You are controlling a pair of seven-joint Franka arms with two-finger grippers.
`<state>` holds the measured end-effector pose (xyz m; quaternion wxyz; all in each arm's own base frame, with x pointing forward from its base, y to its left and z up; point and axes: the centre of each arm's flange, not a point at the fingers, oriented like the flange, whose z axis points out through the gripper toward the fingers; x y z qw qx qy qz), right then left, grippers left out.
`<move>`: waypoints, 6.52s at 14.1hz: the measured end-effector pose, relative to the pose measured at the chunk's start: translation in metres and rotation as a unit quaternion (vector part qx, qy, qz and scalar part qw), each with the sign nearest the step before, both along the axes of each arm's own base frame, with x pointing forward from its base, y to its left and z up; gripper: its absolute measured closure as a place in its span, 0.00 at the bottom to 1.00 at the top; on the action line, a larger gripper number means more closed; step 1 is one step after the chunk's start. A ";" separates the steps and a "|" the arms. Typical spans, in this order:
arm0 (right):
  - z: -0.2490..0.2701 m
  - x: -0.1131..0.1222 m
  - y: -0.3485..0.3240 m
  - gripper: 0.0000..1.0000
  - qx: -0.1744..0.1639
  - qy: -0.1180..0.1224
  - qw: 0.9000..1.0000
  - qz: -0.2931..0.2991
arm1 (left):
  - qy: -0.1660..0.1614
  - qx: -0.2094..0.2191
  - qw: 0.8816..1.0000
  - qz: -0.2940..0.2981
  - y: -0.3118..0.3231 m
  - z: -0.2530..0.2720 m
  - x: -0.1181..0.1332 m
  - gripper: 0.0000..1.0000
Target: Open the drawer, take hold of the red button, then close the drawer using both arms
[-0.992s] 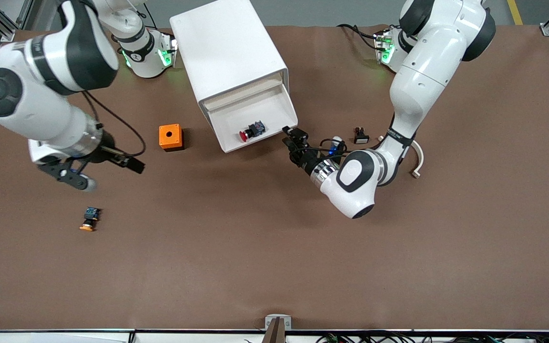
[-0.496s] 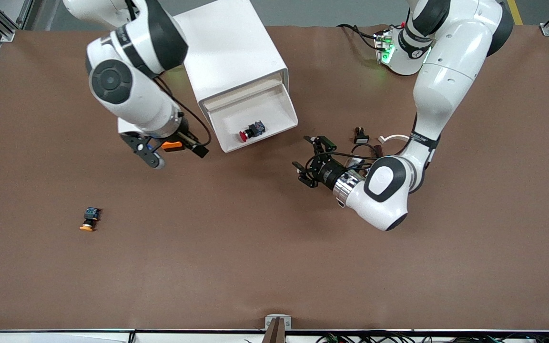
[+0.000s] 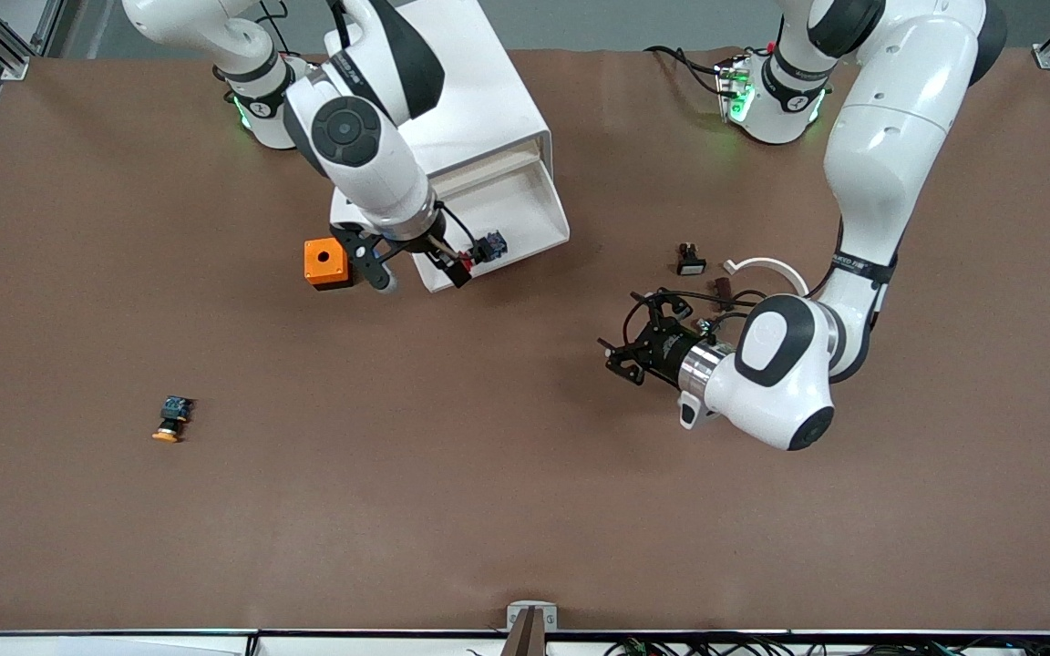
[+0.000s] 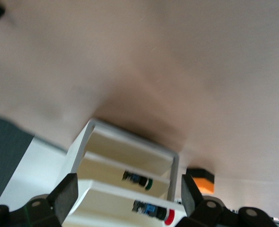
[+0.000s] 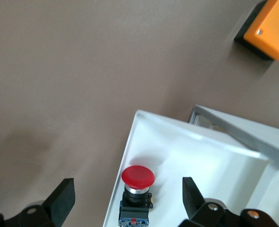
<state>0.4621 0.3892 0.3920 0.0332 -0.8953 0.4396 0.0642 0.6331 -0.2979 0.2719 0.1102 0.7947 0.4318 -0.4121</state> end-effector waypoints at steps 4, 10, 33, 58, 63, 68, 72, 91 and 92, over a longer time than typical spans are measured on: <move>-0.022 -0.026 0.028 0.00 0.000 -0.005 1.000 -0.007 | -0.126 0.015 0.992 -0.015 0.002 0.022 0.022 0.02; -0.048 -0.045 0.044 0.07 0.003 -0.016 1.000 -0.004 | -0.222 0.056 0.972 -0.052 -0.003 0.072 0.034 0.00; 0.009 0.114 -0.184 0.57 -0.013 -0.051 0.969 0.241 | -0.336 0.200 0.898 -0.202 -0.125 0.072 -0.035 0.01; -0.189 0.201 -0.433 0.57 -0.014 -0.038 0.923 0.384 | -0.296 0.129 0.909 -0.263 -0.267 0.034 -0.164 0.01; -0.191 0.209 -0.432 0.42 -0.014 -0.043 0.922 0.384 | -0.258 0.121 0.928 -0.241 -0.279 0.017 -0.181 0.01; -0.168 0.224 -0.429 0.00 -0.023 -0.067 0.914 0.400 | -0.216 0.096 0.949 -0.208 -0.286 0.017 -0.188 0.01; -0.105 0.231 -0.442 0.00 -0.039 -0.104 0.898 0.425 | -0.185 0.085 0.962 -0.184 -0.294 0.016 -0.198 0.01; 0.225 0.148 -0.461 0.00 -0.057 -0.132 0.875 0.462 | -0.207 0.119 0.956 -0.171 -0.277 0.020 -0.178 0.00; 0.231 0.144 -0.460 0.00 -0.058 -0.135 0.875 0.462 | -0.235 0.134 0.945 -0.183 -0.261 0.034 -0.160 0.00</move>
